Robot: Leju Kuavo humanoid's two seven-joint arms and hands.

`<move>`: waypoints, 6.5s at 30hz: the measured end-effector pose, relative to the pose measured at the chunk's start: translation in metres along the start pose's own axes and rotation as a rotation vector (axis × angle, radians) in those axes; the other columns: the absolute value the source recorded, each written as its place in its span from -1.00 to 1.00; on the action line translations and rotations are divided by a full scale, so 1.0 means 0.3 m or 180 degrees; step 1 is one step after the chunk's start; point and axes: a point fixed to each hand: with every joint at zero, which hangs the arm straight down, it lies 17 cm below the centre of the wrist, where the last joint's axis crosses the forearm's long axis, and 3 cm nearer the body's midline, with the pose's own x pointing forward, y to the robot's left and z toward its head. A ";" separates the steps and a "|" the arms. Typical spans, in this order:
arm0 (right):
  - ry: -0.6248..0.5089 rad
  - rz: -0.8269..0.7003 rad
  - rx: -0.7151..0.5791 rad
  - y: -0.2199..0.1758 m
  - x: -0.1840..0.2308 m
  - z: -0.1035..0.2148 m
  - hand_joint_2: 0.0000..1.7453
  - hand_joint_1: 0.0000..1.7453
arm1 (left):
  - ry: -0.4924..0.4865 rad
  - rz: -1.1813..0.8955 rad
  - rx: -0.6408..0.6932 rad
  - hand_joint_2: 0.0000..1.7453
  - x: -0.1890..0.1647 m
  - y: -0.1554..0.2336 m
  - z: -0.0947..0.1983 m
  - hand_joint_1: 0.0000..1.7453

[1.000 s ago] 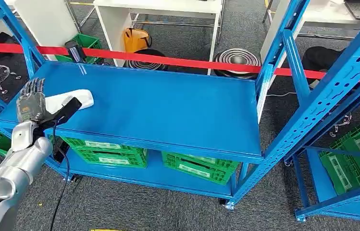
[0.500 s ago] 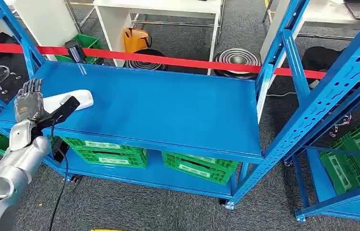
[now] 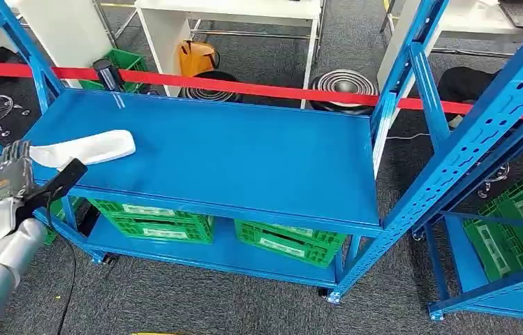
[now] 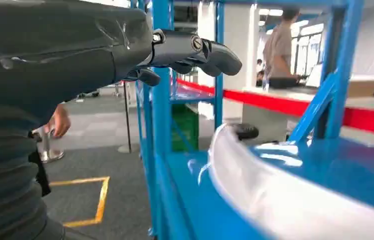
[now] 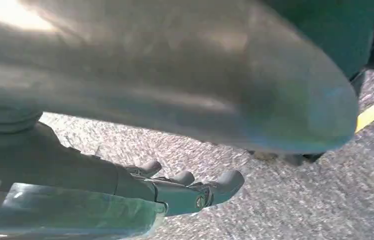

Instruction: Take the parts from the cabinet and place them on the table.

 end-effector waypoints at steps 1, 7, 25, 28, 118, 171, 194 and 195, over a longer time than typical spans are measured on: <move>-0.0001 -0.0001 0.0006 0.001 0.000 0.000 -1.00 -1.00 | 0.0010 0.0001 -0.0017 1.00 -0.011 -0.010 0.007 -1.00; 0.0008 -0.0004 0.0015 0.008 -0.006 0.002 -1.00 -1.00 | 0.0043 0.0013 -0.0059 1.00 -0.036 -0.034 0.024 -1.00; 0.0009 -0.0018 0.0021 0.009 -0.005 0.002 -1.00 -1.00 | 0.0054 0.0011 -0.0074 1.00 -0.042 -0.039 0.027 -1.00; 0.0013 -0.0048 0.0019 0.009 -0.005 0.002 -1.00 -1.00 | 0.0047 -0.0020 -0.0046 1.00 -0.042 -0.034 0.026 -1.00; 0.0026 -0.0200 -0.0668 -0.247 -0.035 0.008 -1.00 -1.00 | -0.0516 0.1033 0.0582 1.00 0.236 0.263 -0.100 -1.00; 0.0451 0.0344 -0.1137 -0.545 -0.299 0.161 -1.00 -1.00 | 0.0017 0.0937 0.0262 -1.00 0.350 0.000 0.016 -1.00; 0.0410 0.0337 -0.1097 -0.521 -0.289 0.151 -1.00 -1.00 | -0.0016 0.0653 0.0142 -1.00 0.351 -0.028 0.020 -1.00; 0.0407 0.0335 -0.1094 -0.518 -0.287 0.149 -1.00 -1.00 | -0.0017 0.0649 0.0141 -1.00 0.350 -0.029 0.020 -1.00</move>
